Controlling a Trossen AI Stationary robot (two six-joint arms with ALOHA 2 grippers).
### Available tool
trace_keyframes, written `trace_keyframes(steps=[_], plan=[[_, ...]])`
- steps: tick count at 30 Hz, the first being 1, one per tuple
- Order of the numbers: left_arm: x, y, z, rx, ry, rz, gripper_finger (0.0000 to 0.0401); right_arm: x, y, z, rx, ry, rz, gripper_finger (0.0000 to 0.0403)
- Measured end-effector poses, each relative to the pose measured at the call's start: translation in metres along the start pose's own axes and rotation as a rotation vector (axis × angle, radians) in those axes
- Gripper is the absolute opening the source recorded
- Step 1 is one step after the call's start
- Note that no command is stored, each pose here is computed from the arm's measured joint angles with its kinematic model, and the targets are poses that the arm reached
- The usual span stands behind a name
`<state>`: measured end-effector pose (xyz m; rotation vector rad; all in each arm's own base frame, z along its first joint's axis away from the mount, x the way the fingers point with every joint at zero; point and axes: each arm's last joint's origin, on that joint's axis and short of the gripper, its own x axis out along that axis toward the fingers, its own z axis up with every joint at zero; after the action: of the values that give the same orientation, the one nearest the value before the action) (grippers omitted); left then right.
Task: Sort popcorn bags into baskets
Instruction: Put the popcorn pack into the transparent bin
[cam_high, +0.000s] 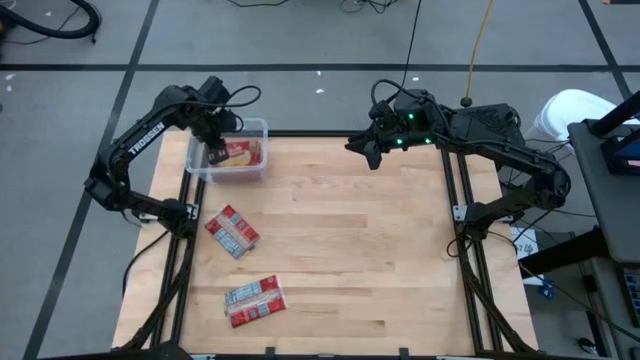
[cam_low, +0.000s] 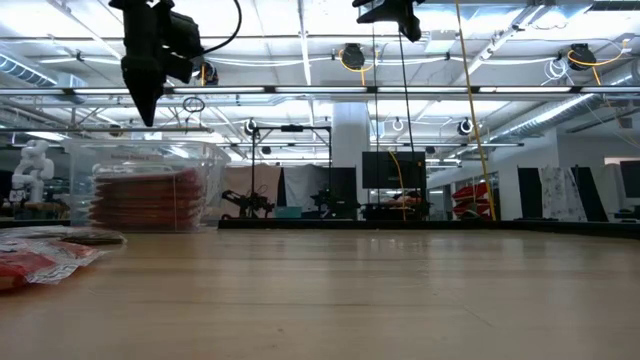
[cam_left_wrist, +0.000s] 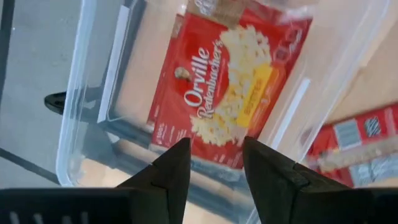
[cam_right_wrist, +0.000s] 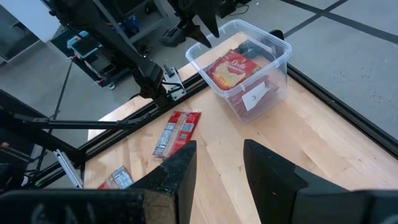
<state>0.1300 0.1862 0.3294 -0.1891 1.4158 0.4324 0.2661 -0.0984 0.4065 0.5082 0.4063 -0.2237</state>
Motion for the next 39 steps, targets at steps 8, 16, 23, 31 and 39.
trace_keyframes(steps=[8, 16, 23, 31, 39], plan=[[-0.001, -0.007, 0.002, -0.138, -0.036, -0.073, 0.0152, 0.0, 0.0, 0.0, 0.002, -0.003, 0.0, 0.0125], [-0.008, -0.035, 0.012, -0.065, -0.074, -0.108, 0.0152, 0.0, 0.0, 0.0, 0.003, -0.003, 0.0, 0.0125], [-0.01, -0.061, 0.024, -0.053, -0.105, -0.161, 0.0152, 0.0, 0.0, 0.0, 0.003, -0.002, 0.002, 0.0125], [-0.015, -0.092, 0.038, -0.019, -0.186, -0.191, 0.0152, 0.0, 0.0, -0.001, -0.001, 0.013, 0.0, 0.0125], [-0.02, -0.12, 0.048, -0.045, -0.261, -0.235, 0.0152, -0.01, -0.001, -0.011, 0.014, 0.109, -0.021, 0.0125]])
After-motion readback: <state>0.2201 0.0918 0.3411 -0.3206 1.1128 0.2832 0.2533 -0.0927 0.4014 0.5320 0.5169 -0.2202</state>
